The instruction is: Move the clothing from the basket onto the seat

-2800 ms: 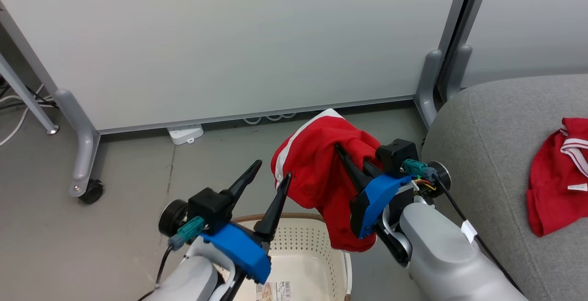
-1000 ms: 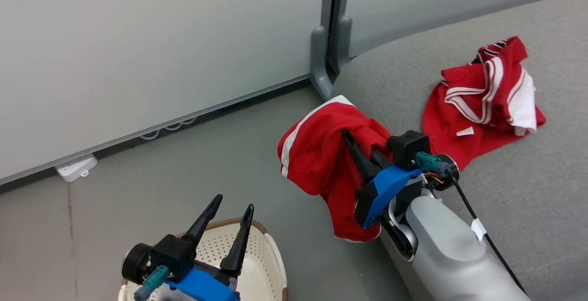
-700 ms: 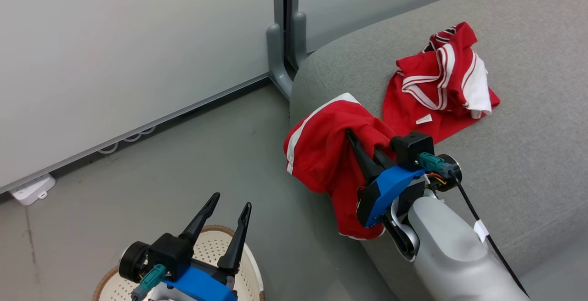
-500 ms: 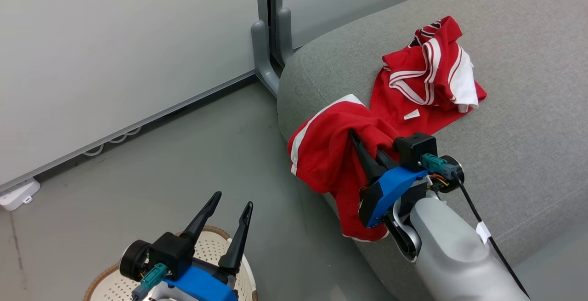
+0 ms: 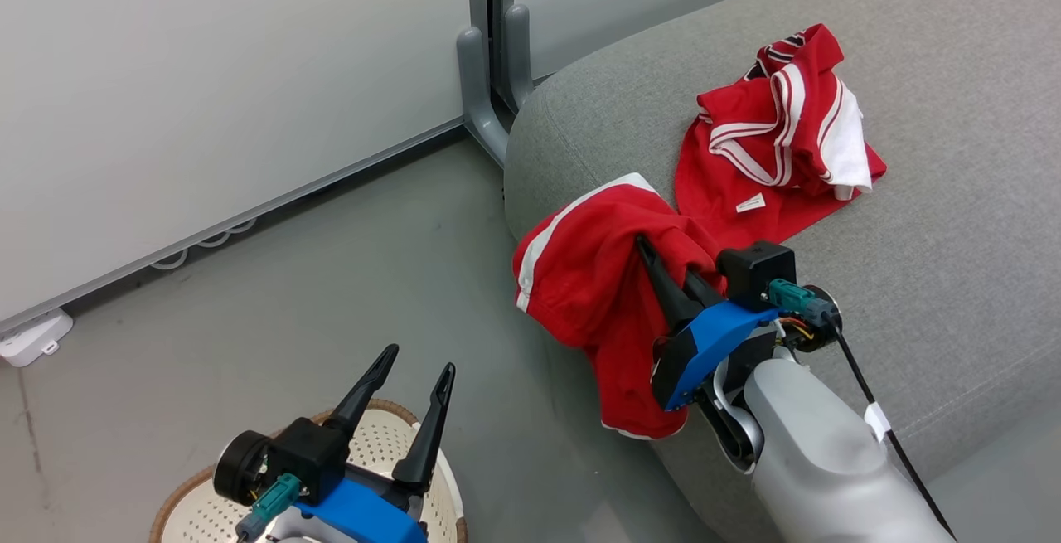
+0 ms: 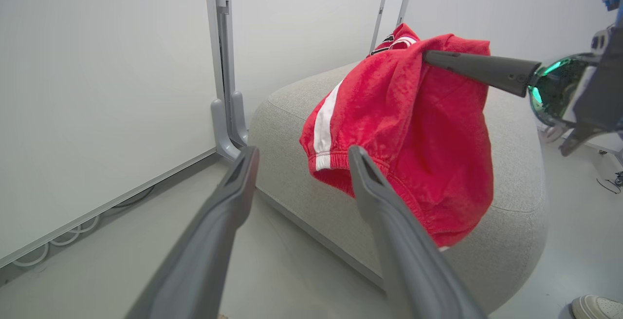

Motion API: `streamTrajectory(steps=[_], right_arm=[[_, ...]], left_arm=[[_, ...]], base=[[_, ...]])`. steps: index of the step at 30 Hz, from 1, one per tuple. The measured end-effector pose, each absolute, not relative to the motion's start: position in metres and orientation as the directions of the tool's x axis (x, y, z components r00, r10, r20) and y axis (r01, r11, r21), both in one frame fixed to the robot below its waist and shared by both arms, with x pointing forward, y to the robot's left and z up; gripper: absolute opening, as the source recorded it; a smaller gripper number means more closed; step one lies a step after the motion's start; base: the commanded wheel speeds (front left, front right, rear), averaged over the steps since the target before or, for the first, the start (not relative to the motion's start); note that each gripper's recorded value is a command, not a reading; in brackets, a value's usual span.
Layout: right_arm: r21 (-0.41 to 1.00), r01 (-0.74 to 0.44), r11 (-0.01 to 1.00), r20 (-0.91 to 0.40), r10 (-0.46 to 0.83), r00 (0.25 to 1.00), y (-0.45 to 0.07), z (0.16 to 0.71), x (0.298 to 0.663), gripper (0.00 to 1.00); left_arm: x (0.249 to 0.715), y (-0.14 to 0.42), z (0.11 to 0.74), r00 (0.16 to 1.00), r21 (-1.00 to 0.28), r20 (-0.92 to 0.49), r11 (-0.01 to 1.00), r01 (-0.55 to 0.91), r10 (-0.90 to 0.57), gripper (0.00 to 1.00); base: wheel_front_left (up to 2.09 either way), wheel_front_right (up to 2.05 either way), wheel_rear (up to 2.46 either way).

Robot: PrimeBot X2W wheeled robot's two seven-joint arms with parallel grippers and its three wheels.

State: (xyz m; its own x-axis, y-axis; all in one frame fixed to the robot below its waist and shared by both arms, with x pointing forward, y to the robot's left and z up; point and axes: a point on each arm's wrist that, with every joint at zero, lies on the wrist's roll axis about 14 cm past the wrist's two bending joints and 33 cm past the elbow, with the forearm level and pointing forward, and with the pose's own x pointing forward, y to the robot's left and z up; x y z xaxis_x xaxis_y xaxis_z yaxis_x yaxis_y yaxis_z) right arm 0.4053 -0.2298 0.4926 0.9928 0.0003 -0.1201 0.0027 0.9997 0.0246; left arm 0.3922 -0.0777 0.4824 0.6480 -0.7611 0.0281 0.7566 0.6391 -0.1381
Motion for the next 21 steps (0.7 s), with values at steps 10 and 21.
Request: streamTrajectory(steps=[10, 21], right_arm=[[-0.030, 0.075, 0.997, -0.105, -0.078, 0.991, -0.263, 0.512, 0.441, 0.00], [-0.204, 0.295, 0.933, 0.038, -0.294, 0.955, -0.382, 0.602, 0.501, 0.00]], left_arm=[[0.408, -0.073, 0.474, 0.663, -0.149, 0.028, 0.653, 0.743, -0.748, 1.00], [0.439, -0.070, 0.462, 0.652, -0.128, 0.055, 0.642, 0.756, -0.756, 1.00]], base=[[0.00, 0.00, 0.00], [0.00, 0.00, 0.00]])
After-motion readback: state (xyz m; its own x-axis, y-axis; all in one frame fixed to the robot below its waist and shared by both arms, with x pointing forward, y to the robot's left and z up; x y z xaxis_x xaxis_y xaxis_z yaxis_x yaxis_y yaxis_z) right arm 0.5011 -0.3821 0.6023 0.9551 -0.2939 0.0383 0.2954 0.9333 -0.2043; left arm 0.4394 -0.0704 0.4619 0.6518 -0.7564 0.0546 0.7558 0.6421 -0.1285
